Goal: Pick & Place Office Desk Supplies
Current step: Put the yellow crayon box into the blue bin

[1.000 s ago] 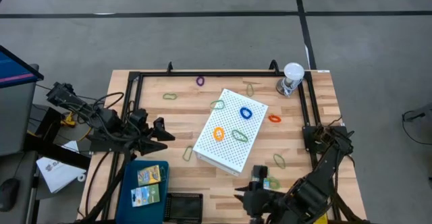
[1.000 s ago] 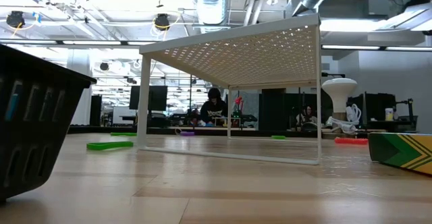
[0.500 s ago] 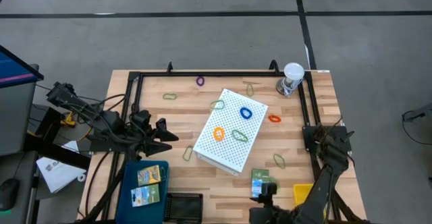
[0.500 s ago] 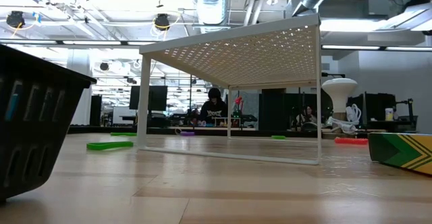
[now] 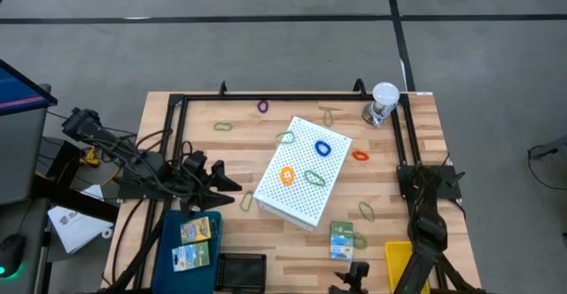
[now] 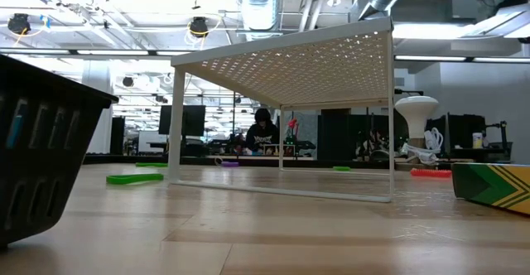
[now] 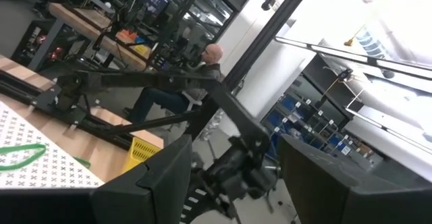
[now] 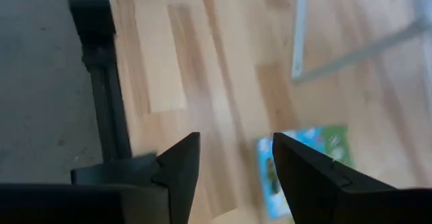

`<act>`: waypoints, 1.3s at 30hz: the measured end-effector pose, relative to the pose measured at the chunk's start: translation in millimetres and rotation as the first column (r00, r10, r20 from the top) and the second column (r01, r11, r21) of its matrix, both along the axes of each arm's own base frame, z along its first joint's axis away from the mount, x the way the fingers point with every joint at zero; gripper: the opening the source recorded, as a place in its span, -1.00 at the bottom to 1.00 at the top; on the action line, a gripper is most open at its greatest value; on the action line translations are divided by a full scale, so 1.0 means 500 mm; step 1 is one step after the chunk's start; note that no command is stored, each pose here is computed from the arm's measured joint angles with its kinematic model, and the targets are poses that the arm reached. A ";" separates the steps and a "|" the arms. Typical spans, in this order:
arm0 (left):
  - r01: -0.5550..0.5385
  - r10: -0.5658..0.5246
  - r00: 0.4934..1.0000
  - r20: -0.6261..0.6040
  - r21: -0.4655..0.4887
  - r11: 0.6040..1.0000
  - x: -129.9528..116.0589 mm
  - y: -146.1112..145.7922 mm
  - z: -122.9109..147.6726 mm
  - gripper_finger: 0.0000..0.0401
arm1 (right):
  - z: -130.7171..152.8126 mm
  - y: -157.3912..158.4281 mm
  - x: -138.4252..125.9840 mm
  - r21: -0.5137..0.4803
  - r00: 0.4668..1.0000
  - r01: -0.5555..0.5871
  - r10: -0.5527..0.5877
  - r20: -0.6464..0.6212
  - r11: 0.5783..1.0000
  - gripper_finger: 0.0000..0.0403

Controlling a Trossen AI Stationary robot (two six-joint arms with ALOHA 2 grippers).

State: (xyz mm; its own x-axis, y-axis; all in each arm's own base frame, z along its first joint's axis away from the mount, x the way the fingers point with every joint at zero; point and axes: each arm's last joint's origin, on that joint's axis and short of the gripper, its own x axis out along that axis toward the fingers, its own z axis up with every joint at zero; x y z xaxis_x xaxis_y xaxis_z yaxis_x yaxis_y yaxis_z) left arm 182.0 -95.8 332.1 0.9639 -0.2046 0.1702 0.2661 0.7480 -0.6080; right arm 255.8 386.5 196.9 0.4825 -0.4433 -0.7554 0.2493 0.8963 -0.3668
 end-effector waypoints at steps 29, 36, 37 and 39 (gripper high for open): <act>0.076 -0.085 0.994 0.067 0.122 0.990 -0.016 -0.027 0.007 0.07 | -0.142 -0.070 -0.017 -0.106 0.978 0.162 -0.174 -0.116 0.981 -0.16; 0.101 -0.111 0.991 0.070 0.128 0.987 -0.016 -0.028 0.007 0.07 | -0.152 -0.081 -0.009 -0.109 0.973 0.181 -0.194 -0.123 0.977 -0.19; 0.112 -0.122 0.990 0.072 0.131 0.985 -0.016 -0.029 0.007 0.07 | -0.159 -0.085 -0.009 -0.114 0.971 0.186 -0.200 -0.131 0.976 -0.19; 0.118 -0.132 0.987 0.088 0.148 0.982 -0.017 -0.029 0.009 0.07 | -0.170 -0.092 -0.011 -0.121 0.967 0.192 -0.209 -0.149 0.974 -0.21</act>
State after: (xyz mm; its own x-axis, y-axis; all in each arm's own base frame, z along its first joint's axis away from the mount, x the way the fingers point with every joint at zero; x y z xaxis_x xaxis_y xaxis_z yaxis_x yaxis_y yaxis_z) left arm 173.5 -110.5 336.7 0.9096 -0.3513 0.2219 0.4154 0.7818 -0.4650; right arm 250.3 340.5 111.9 0.2530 -0.5995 -0.7593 0.3506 0.7883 -0.5056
